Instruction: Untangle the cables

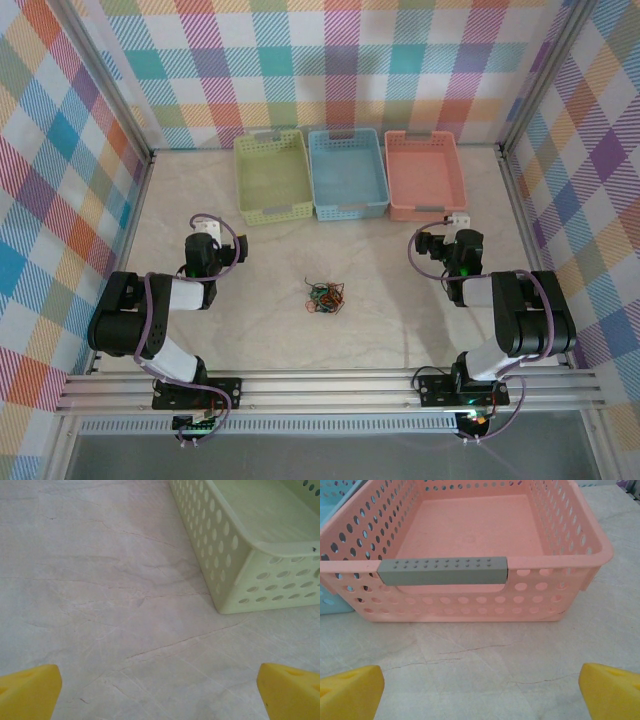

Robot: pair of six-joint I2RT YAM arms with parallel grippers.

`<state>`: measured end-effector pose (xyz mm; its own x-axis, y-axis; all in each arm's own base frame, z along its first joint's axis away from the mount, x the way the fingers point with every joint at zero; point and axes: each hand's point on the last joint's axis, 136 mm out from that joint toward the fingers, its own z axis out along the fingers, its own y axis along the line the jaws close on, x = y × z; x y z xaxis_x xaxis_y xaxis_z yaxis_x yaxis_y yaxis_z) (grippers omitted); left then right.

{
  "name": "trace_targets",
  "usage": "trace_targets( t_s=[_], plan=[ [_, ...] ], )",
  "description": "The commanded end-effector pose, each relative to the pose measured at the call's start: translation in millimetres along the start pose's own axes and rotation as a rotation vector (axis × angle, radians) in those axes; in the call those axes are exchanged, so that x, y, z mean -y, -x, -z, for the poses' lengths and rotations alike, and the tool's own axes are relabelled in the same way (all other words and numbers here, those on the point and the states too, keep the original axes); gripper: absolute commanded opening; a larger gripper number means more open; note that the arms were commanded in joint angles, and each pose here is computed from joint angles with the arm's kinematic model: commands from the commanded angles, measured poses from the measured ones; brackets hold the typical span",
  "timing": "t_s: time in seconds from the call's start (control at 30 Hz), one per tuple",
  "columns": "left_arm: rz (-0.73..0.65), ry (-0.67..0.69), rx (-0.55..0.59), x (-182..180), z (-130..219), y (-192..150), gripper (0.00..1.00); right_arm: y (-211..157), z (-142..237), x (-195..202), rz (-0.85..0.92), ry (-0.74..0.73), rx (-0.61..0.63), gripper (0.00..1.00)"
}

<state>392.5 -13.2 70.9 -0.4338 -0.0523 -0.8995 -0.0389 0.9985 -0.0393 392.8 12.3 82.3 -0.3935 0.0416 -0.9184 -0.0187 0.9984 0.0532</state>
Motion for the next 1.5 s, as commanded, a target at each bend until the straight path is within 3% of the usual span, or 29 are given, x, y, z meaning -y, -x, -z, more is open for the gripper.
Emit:
trace_targets(
  t_s=[0.0, 0.27, 0.37, 0.47, 0.57, 0.63, 0.7, 0.83, 0.93, 1.03, 1.2, 1.47],
  plan=[
    [0.011, -0.012, 0.02, 1, -2, 9, 1.0, 11, 0, -3, -0.006, 0.019, 0.031, 1.0],
    [0.013, -0.013, 0.022, 1, -2, 9, 1.0, 14, 1, -1, -0.007, 0.009, 0.041, 1.0],
    [0.004, -0.002, -0.01, 4, 7, 30, 1.0, 28, 6, 9, -0.028, -0.06, 0.013, 1.0],
    [0.105, 0.078, -0.03, -7, 28, 66, 1.0, 36, 18, 5, -0.003, -0.09, 0.007, 1.0],
    [0.194, 0.018, 0.037, 2, 52, 99, 1.0, 47, 33, 0, 0.005, -0.113, 0.042, 0.99],
    [0.314, 0.005, 0.07, 2, 65, 110, 1.0, 55, 45, -1, -0.011, -0.112, 0.039, 0.97],
    [0.445, 0.066, 0.031, -9, 74, 105, 1.0, 66, 58, -5, -0.05, -0.095, 0.037, 0.95],
    [0.662, -0.023, -0.106, 10, 73, 88, 1.0, 88, 77, -33, -0.142, 0.059, 0.031, 0.92],
    [0.764, -0.148, -0.284, 44, 66, 67, 1.0, 95, 83, -57, -0.2, 0.164, -0.005, 0.89],
    [0.831, -0.215, -0.392, 71, 58, 46, 0.96, 93, 79, -96, -0.202, 0.285, -0.079, 0.88],
    [0.727, -0.269, -0.504, 115, 52, 35, 0.92, 83, 71, -164, -0.103, 0.482, -0.229, 0.87],
    [0.574, -0.445, -0.628, 185, 63, 10, 0.84, 27, 72, -249, 0.023, 0.754, -0.498, 0.72]
  ],
)
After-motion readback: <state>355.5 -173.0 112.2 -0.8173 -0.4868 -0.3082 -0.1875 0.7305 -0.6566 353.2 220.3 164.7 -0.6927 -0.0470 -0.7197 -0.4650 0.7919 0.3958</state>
